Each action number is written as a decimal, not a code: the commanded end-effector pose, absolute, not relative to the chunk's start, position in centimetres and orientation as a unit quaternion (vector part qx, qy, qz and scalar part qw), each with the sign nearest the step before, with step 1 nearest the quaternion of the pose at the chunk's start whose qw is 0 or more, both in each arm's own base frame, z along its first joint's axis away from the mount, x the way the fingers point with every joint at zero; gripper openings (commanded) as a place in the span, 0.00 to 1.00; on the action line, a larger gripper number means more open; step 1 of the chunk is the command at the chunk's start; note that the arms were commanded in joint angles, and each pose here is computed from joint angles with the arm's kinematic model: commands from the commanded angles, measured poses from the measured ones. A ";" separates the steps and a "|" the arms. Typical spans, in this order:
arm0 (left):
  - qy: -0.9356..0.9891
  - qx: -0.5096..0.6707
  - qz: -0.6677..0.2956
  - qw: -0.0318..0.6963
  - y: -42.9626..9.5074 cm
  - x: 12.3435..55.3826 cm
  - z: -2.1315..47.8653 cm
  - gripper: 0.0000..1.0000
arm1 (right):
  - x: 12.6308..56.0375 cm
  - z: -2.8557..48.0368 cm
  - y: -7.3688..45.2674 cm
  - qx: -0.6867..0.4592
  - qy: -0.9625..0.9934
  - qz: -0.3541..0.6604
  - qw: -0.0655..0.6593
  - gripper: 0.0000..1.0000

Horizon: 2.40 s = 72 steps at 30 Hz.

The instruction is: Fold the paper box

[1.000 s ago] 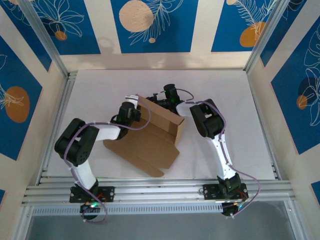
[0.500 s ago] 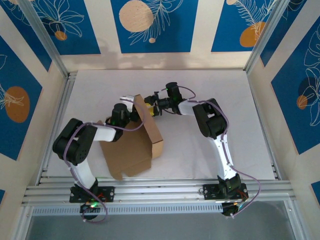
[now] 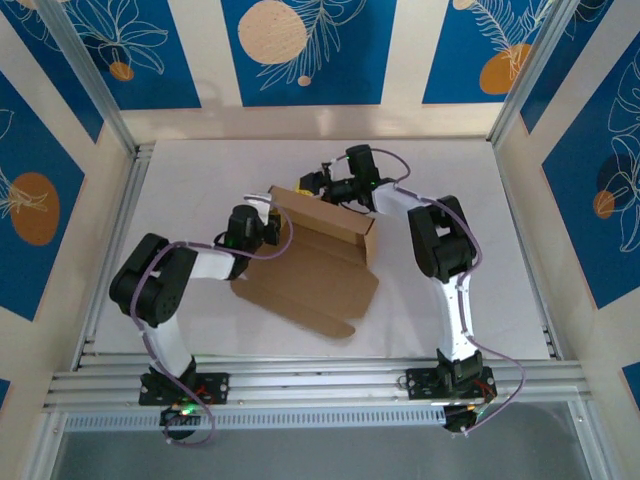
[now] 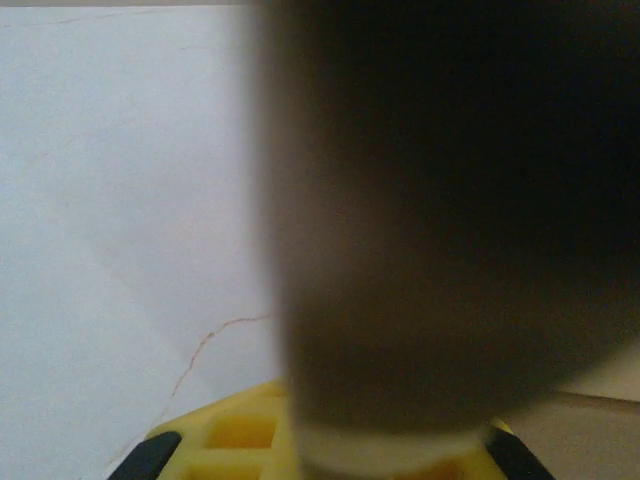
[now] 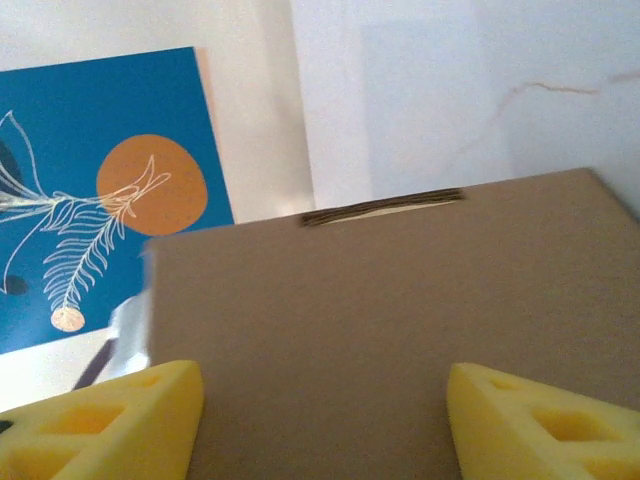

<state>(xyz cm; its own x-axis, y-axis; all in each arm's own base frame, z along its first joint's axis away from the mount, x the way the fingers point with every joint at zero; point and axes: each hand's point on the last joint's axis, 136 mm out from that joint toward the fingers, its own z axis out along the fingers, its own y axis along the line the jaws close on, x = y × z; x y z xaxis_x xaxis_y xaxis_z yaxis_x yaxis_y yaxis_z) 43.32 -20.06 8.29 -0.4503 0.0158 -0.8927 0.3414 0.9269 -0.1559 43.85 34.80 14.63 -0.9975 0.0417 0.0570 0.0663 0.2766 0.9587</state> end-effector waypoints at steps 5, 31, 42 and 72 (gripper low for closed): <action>0.844 0.117 -0.161 0.498 -20.8 42.3 7.2 0.44 | 43.0 17.0 34.4 0.003 -0.814 -0.581 -0.010 0.69; 0.868 -0.025 -0.148 0.474 -14.7 36.9 19.5 0.99 | 32.1 22.9 28.5 0.123 -0.902 -0.392 -0.137 0.20; 0.847 -0.046 -0.266 0.457 -15.5 34.0 23.0 1.00 | 34.9 17.0 27.2 0.068 -0.923 -0.369 -0.083 0.20; 0.798 0.034 -0.244 0.551 -14.9 33.0 33.9 1.00 | 31.8 3.5 22.7 -0.096 -0.951 -0.294 -0.013 0.29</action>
<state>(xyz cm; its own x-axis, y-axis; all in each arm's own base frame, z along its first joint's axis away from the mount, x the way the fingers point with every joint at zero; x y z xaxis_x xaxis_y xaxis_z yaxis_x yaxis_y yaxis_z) 32.62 -14.12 31.69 -0.4278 -0.2522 -0.8680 0.2542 0.8880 -0.3833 32.46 22.28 3.61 -0.9850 0.1644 0.0531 0.1644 0.7986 0.5789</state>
